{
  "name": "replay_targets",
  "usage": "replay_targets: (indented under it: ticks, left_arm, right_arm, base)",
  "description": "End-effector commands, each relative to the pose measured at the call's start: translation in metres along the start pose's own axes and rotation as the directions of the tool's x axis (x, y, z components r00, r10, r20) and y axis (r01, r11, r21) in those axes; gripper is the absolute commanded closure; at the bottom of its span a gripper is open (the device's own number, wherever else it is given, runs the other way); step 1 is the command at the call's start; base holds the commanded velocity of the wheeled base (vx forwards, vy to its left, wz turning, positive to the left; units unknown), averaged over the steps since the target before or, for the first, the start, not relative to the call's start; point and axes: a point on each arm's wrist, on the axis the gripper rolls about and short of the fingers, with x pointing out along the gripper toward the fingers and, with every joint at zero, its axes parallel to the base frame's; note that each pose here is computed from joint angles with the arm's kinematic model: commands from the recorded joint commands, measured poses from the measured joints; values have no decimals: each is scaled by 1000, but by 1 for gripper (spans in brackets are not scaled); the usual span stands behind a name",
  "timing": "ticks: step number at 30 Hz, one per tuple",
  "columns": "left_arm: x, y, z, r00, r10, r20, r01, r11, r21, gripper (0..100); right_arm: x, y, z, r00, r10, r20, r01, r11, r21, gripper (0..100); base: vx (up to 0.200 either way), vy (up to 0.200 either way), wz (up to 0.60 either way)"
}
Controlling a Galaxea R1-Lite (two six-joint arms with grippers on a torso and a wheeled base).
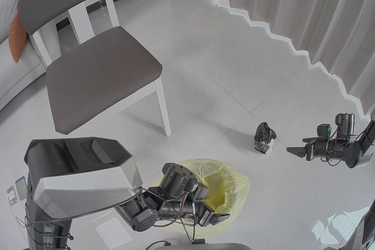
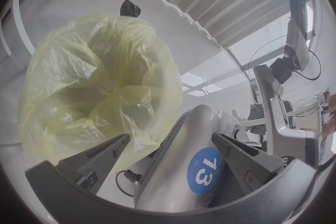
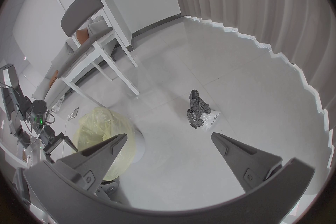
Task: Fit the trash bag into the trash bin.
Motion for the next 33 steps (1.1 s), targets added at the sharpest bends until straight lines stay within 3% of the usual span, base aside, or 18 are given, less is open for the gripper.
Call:
replay_targets:
  ticks: [1,5,8,12,17,25,33]
  left_arm:
    - [35,16,-8,998,54,-13,-54,998,-20,0]
    - [51,22,-15,998,57,-35,-58,998,-26,0]
    - [60,26,-5,996,73,-57,-75,997,-31,0]
    - [71,33,9,980,199,-14,-199,980,-8,0]
    - [66,39,20,972,236,19,-235,972,-11,0]
    - [53,59,18,944,329,-31,-330,944,-19,0]
    - [39,66,28,937,350,0,-349,937,-28,0]
  right_arm:
    - [2,0,1,1000,3,1,-3,1000,-3,0]
    - [3,-1,4,1000,2,9,-2,1000,-8,0]
    - [4,-3,7,1000,-1,19,1,1000,-14,0]
    - [4,-4,9,1000,-5,27,5,1000,-17,0]
    - [3,-6,9,1000,-10,27,10,1000,-14,0]
    - [1,-9,9,999,-20,33,21,1000,-12,0]
    - [0,-9,10,999,-23,35,24,1000,-11,0]
  base:
    - [0,0,0]
    - [0,0,0]
    - [0,0,0]
    - [0,0,0]
    - [0,0,0]
    - [0,0,0]
    - [0,0,0]
